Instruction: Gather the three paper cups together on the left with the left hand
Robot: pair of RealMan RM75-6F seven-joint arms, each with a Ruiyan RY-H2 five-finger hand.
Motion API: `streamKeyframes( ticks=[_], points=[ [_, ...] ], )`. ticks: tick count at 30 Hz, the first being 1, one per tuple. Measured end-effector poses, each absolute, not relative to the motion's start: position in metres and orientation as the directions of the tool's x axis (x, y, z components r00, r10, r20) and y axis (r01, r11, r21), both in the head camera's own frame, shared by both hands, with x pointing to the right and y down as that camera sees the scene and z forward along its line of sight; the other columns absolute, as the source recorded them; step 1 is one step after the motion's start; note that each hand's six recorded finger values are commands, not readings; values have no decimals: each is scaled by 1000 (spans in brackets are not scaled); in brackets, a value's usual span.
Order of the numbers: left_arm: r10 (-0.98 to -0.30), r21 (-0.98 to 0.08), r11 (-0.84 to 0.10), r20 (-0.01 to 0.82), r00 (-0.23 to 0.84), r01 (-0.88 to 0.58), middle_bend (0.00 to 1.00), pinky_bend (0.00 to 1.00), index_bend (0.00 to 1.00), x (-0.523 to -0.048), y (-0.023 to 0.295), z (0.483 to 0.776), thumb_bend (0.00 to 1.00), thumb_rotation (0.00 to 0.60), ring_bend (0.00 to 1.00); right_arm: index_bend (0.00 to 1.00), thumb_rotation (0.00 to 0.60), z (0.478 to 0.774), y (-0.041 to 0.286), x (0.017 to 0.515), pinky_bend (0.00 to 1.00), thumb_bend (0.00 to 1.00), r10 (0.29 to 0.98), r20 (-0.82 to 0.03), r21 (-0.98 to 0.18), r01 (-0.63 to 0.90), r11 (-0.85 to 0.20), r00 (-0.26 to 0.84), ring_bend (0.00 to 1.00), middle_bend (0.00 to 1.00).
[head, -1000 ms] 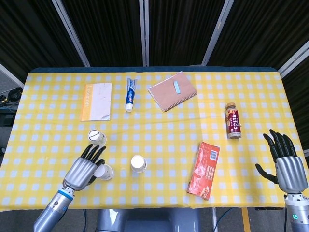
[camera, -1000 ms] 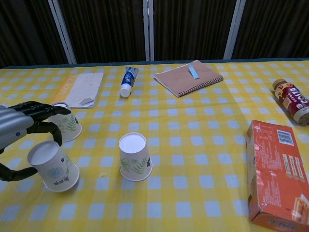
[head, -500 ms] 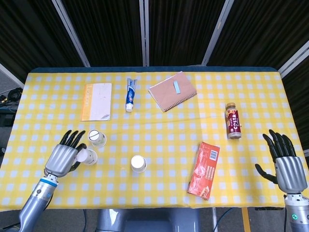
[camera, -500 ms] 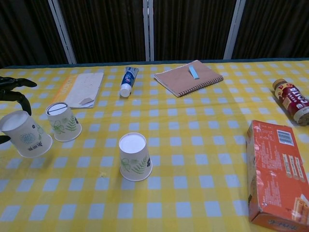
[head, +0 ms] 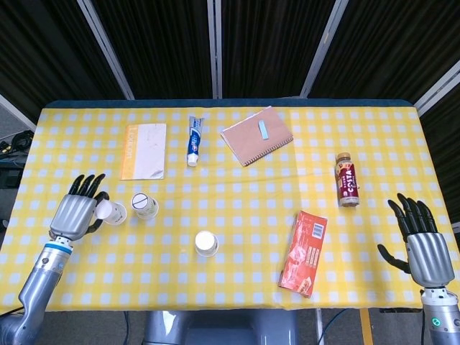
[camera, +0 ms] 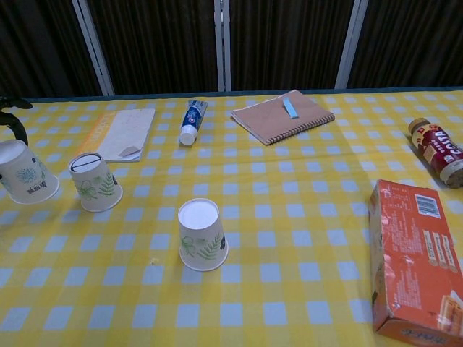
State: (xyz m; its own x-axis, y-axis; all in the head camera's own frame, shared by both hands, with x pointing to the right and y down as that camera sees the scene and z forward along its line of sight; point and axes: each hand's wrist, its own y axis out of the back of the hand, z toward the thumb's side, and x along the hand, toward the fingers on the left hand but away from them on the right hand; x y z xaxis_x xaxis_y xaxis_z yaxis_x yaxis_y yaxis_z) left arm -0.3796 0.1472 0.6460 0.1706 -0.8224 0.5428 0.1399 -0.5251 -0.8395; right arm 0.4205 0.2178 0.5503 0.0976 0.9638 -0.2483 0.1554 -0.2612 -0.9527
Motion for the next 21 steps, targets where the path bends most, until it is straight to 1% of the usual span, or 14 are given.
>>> streamKeyframes(
  ticks=[4, 9, 16, 21],
  points=[
    [-832, -848, -511, 530, 166, 145, 0, 0, 393, -377, 138, 647, 345, 600, 0, 40, 600, 550, 218, 421, 0, 129, 964, -249, -952, 156, -262, 97, 0, 0],
    [-827, -842, -514, 537, 168, 162, 0, 0, 388, -372, 132, 653, 346, 600, 0, 40, 600, 550, 218, 421, 0, 129, 964, -247, -953, 158, -260, 97, 0, 0],
    [-819, -828, -516, 552, 157, 220, 0, 0, 386, -366, 126, 667, 345, 600, 0, 40, 600, 551, 217, 421, 0, 129, 964, -249, -952, 159, -262, 98, 0, 0],
    [-815, -823, -522, 558, 153, 221, 0, 0, 368, -359, 123, 676, 344, 600, 0, 40, 600, 553, 217, 421, 0, 129, 962, -253, -951, 160, -266, 97, 0, 0]
  ],
)
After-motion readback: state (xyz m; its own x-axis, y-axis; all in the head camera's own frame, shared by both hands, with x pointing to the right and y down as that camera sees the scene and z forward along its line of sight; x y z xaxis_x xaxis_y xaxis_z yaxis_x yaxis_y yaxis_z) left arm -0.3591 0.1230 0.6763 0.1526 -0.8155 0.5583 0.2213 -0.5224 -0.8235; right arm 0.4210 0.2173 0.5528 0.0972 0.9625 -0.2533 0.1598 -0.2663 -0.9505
